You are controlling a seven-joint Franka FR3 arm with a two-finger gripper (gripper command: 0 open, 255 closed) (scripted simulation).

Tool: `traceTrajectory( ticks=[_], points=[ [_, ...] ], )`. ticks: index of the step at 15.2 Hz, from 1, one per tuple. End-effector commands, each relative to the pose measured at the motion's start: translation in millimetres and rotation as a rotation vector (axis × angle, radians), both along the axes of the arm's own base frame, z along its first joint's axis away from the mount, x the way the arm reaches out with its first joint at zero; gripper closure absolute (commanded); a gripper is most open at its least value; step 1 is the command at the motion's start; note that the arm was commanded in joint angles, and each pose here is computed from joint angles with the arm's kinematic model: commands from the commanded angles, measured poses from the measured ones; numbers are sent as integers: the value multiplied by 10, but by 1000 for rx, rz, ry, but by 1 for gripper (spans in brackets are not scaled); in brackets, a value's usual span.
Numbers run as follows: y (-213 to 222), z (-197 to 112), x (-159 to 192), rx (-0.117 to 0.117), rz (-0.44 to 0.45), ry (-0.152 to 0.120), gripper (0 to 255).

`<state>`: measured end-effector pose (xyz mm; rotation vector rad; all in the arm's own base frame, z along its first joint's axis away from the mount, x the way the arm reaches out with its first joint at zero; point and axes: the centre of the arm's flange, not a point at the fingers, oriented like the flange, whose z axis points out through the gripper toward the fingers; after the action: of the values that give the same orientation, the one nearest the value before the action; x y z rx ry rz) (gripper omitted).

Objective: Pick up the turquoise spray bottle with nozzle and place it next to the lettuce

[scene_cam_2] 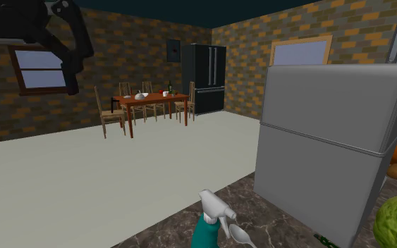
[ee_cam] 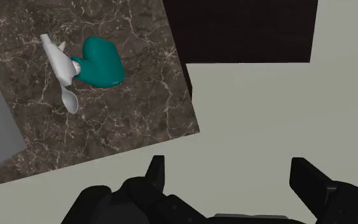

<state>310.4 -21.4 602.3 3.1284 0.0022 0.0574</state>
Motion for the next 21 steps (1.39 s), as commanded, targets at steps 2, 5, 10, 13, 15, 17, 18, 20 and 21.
traceTrajectory(
  ticks=[2,5,10,13,15,17,18,20,21],
  points=[
    [-106,-72,-33,0,8,2,0],
    [-426,-287,-127,2,31,6,0],
    [-962,-645,-269,3,69,14,0],
    [-1287,-860,-347,5,92,19,0],
    [-1504,-1003,-394,5,107,22,0],
    [-1721,-1147,-439,6,122,25,0],
    [-1830,-1218,-461,6,130,27,0],
    [-2048,-1362,-501,7,145,30,0],
    [-2158,-1433,-521,8,153,31,0]
  ],
)
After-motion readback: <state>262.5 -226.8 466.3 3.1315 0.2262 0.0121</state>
